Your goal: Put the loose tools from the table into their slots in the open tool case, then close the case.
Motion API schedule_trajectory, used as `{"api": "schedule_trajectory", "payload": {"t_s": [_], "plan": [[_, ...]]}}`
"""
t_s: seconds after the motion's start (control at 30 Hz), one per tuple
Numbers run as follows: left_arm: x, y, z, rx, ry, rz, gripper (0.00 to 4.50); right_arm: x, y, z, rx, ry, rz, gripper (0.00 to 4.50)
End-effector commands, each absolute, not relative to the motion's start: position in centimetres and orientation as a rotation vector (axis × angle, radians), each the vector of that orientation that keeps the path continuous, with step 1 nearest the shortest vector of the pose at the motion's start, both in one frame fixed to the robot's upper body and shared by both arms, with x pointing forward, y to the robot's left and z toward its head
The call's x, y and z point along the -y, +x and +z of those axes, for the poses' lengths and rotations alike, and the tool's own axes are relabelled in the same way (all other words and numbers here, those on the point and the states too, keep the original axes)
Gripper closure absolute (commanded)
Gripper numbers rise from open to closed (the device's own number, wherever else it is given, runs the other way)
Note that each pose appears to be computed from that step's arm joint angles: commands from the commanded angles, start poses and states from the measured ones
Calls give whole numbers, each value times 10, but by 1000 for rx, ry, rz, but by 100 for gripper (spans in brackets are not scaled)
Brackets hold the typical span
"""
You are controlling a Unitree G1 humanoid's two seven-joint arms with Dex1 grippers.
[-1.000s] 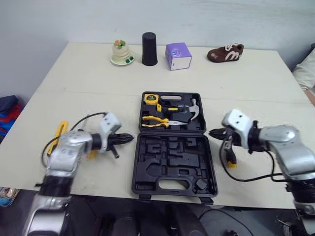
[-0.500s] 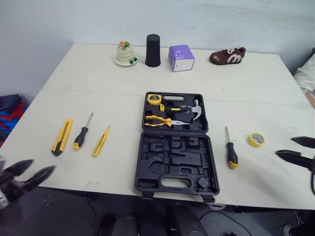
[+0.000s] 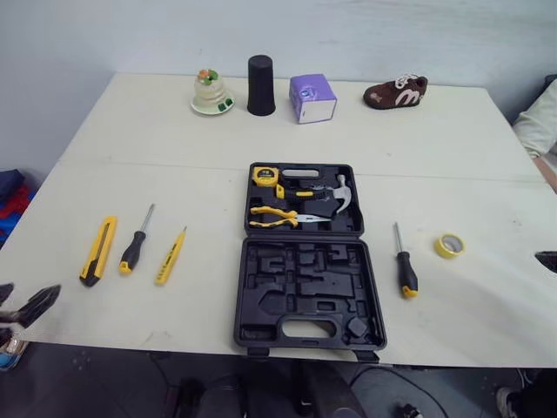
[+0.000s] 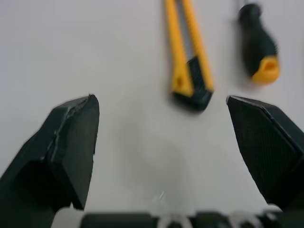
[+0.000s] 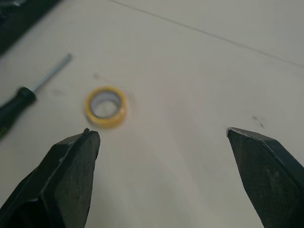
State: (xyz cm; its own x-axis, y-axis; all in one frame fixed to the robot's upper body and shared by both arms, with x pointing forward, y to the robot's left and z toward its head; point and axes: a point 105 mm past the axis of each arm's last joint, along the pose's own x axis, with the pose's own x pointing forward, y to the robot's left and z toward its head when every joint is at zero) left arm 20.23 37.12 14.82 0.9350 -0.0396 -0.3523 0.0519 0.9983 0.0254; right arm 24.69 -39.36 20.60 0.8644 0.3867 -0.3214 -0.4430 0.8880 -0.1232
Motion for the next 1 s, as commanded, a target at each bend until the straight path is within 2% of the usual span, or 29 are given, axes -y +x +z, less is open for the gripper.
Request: {"api": "schedule_trajectory", "payload": {"t_s": [0.03,0.43,0.6,0.73,0.83,1.0], "plan": [[-338,221,159,-388,45,-106,2,341,254,232,-216,-202,644,8],[-308,269,139,-618,12,-33,2,167,242,252,-89,-265,1314,8],[-310,283,124,-684,-21,-14,2,132,247,255,-37,-288,1416,8],[-297,299,106,-705,-32,-71,2,110,250,253,1,-299,1483,8],[-298,303,97,-715,-4,-63,88,103,252,252,18,-300,1483,0],[-282,310,97,-687,-25,-118,308,102,254,249,23,-298,1478,0]]}}
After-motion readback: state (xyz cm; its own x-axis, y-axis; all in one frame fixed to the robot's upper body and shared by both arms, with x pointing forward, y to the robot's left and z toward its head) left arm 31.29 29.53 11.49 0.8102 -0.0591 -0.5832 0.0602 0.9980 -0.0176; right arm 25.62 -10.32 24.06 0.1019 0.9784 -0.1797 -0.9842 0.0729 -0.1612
